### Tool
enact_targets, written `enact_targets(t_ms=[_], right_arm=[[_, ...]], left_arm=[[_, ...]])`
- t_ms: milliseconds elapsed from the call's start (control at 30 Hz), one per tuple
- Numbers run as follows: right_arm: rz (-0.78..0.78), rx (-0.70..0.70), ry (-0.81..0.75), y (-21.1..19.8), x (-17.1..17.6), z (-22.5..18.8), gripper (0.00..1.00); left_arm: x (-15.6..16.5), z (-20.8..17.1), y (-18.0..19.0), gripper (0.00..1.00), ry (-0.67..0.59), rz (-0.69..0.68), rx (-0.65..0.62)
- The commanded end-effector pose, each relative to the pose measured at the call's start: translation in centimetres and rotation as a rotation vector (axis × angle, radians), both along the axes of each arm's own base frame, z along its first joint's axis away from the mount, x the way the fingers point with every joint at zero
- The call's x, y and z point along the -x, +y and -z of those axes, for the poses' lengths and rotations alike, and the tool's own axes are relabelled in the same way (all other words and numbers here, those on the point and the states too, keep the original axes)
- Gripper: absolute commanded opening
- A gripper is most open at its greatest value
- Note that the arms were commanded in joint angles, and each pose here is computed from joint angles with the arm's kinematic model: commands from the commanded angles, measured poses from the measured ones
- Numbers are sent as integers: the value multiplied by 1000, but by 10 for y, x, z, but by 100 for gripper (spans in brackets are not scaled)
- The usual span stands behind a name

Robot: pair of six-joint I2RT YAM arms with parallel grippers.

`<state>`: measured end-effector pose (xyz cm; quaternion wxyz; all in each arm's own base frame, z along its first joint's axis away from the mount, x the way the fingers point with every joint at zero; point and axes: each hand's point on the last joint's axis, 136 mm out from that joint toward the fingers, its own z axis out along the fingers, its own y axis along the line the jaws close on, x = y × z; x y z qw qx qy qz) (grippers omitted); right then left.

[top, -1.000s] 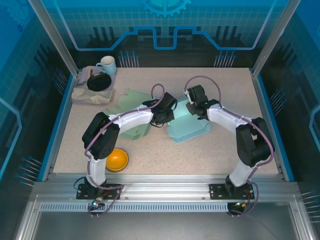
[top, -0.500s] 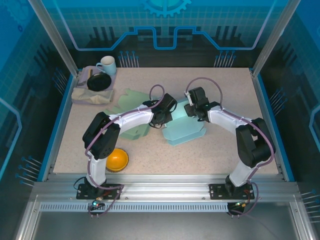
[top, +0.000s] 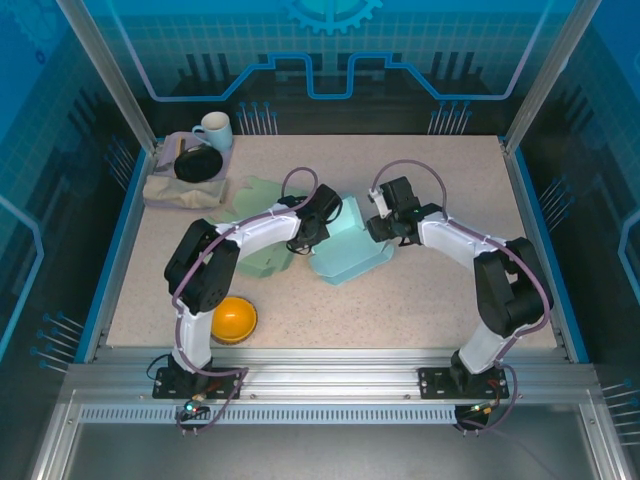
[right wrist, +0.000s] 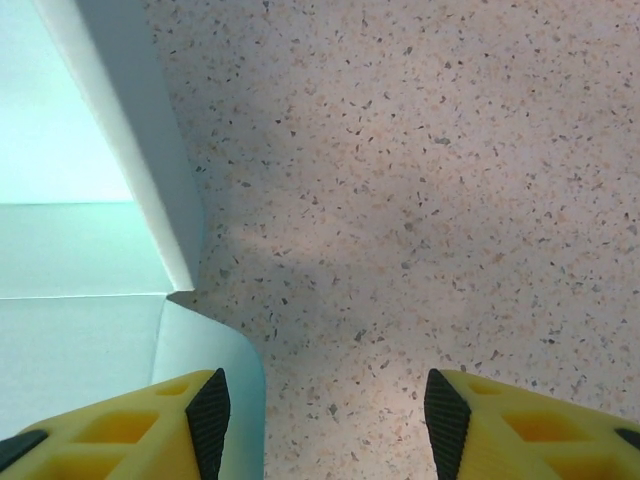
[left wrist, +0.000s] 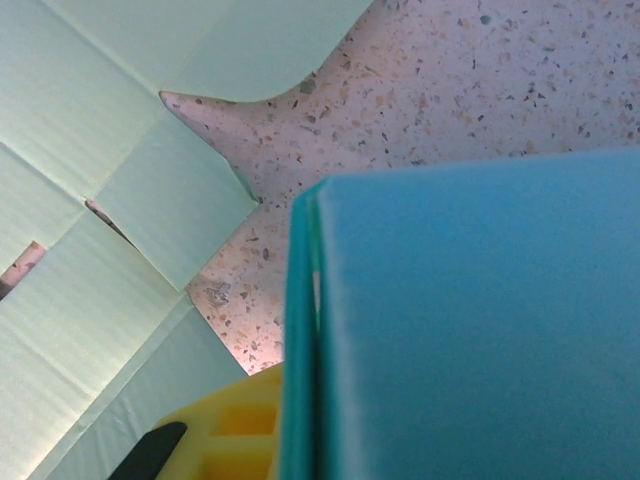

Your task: Fold the paper box

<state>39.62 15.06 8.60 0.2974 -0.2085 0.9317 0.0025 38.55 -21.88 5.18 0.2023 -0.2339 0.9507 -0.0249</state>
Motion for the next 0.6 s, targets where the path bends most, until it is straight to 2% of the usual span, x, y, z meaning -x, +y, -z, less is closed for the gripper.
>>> enact_targets(t_ms=[0,100,167,567], right_arm=[[-68,-111,-17,26,5,-16,57],[-128,-197,-78,48,3,-35,60],[-136,-202,-92,55,-2,-37,61],[-88,-133,-56,60,-34,2,57]], left_arm=[[2,3,2,0,17,-13,-17],[2,7,2,0,27,-11,-11],[4,9,1,0,37,-8,-3],[6,12,-2,0,55,0,40]])
